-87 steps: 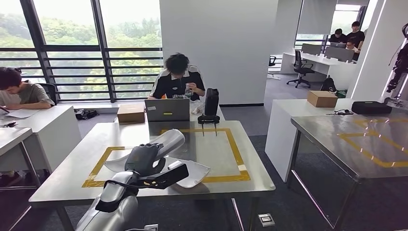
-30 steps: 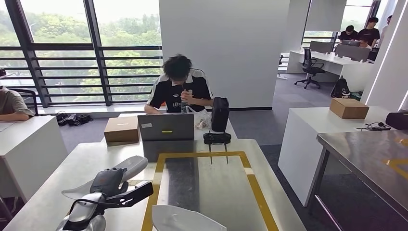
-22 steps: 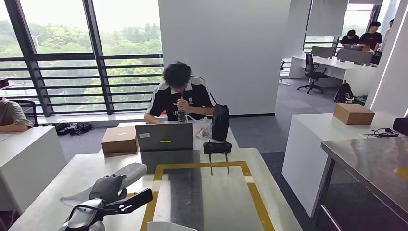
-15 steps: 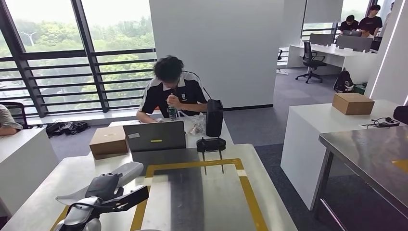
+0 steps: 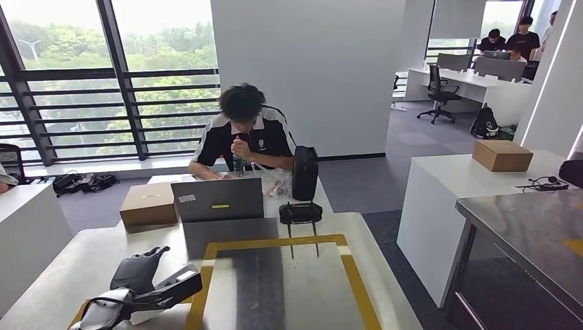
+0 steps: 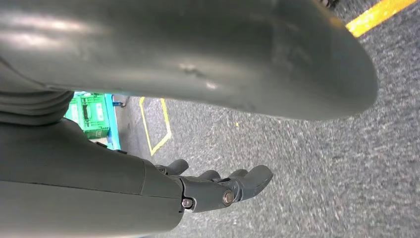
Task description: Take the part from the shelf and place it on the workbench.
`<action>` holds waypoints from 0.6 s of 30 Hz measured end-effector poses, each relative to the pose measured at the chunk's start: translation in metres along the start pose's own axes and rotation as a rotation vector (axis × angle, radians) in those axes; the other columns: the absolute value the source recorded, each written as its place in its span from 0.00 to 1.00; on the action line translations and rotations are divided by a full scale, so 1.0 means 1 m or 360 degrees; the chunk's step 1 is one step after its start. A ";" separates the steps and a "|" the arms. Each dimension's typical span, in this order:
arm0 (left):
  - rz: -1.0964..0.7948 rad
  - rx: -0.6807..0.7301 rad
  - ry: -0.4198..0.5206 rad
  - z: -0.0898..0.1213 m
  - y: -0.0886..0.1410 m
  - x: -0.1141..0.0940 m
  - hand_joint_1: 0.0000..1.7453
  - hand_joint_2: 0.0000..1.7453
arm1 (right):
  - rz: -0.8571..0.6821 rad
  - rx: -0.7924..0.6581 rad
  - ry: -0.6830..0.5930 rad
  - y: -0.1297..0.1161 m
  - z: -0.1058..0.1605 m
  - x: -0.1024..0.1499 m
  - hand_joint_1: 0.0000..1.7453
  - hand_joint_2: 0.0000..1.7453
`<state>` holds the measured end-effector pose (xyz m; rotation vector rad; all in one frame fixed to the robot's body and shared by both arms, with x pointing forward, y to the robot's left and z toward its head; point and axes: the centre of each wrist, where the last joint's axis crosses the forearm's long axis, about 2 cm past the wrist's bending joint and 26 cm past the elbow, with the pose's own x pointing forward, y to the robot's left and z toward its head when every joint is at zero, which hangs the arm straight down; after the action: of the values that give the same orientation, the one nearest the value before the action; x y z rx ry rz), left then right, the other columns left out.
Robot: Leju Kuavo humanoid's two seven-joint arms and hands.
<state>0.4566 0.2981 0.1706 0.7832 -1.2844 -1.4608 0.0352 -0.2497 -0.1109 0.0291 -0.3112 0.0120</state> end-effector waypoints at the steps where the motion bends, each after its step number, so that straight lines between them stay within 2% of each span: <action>1: 0.0001 0.0007 -0.0001 0.000 0.000 0.000 0.00 0.00 | 0.0003 0.0000 -0.0001 0.000 0.000 0.000 0.00 0.00; 18: -0.0033 0.0074 -0.0032 0.001 -0.004 0.003 0.00 0.00 | 0.0034 0.0021 -0.0002 0.000 0.000 0.001 0.00 0.00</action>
<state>0.4540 0.2950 0.1673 0.8166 -1.3327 -1.4631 0.0361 -0.2496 -0.1108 0.0391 -0.3129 0.0354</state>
